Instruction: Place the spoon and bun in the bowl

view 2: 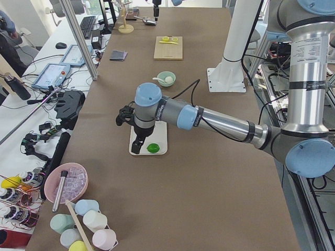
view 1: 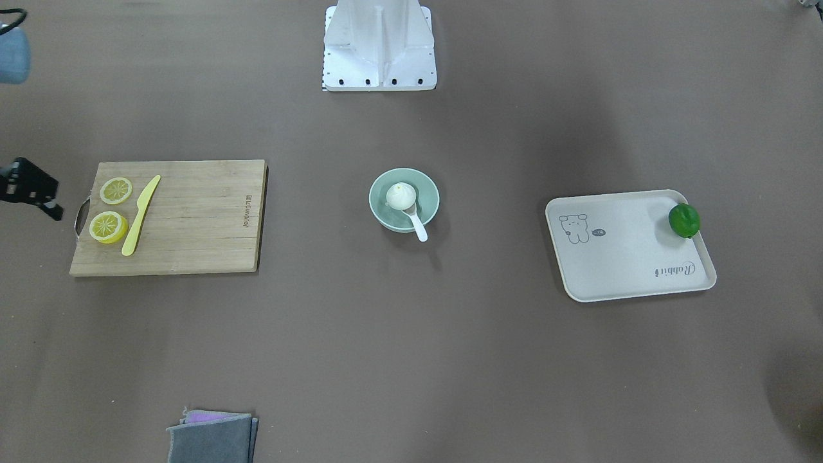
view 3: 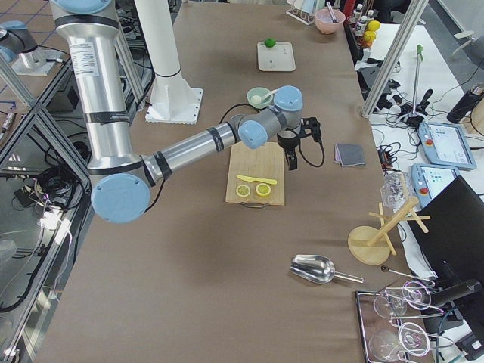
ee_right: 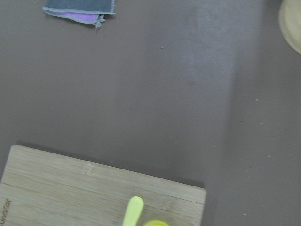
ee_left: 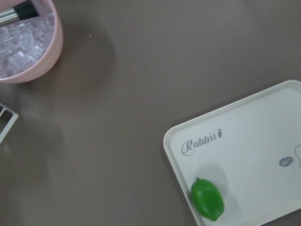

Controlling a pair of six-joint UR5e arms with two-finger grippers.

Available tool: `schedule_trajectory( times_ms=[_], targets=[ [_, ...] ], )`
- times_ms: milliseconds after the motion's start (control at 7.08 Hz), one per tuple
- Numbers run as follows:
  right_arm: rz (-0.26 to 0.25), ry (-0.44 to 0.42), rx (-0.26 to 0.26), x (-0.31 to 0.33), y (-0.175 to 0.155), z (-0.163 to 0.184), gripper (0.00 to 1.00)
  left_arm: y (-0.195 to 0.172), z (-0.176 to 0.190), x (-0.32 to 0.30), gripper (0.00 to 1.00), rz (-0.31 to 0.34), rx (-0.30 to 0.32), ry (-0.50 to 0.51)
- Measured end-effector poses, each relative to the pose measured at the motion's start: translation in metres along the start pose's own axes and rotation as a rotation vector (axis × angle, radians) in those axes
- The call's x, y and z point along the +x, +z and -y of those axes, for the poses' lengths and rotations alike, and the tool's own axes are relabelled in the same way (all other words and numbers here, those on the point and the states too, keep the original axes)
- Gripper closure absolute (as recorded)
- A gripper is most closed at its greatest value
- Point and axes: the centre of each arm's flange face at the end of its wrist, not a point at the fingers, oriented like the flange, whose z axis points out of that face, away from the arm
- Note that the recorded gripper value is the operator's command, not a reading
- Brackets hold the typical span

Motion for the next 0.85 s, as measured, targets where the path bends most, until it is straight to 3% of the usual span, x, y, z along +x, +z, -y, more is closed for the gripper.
schedule_trajectory(
  times_ms=[141, 424, 847],
  targets=[
    [-0.007, -0.043, -0.014, 0.038, -0.015, -0.009, 0.0, -0.001, -0.033, -0.02, 0.01, 0.01, -0.013, -0.049],
    [-0.043, -0.096, -0.032, 0.083, -0.025, -0.036, 0.0, 0.002, -0.06, -0.044, 0.01, 0.022, -0.025, -0.196],
    [-0.123, -0.088, -0.054, 0.122, -0.024, -0.063, 0.0, 0.007, -0.069, -0.052, 0.01, 0.015, -0.032, -0.239]
  ],
)
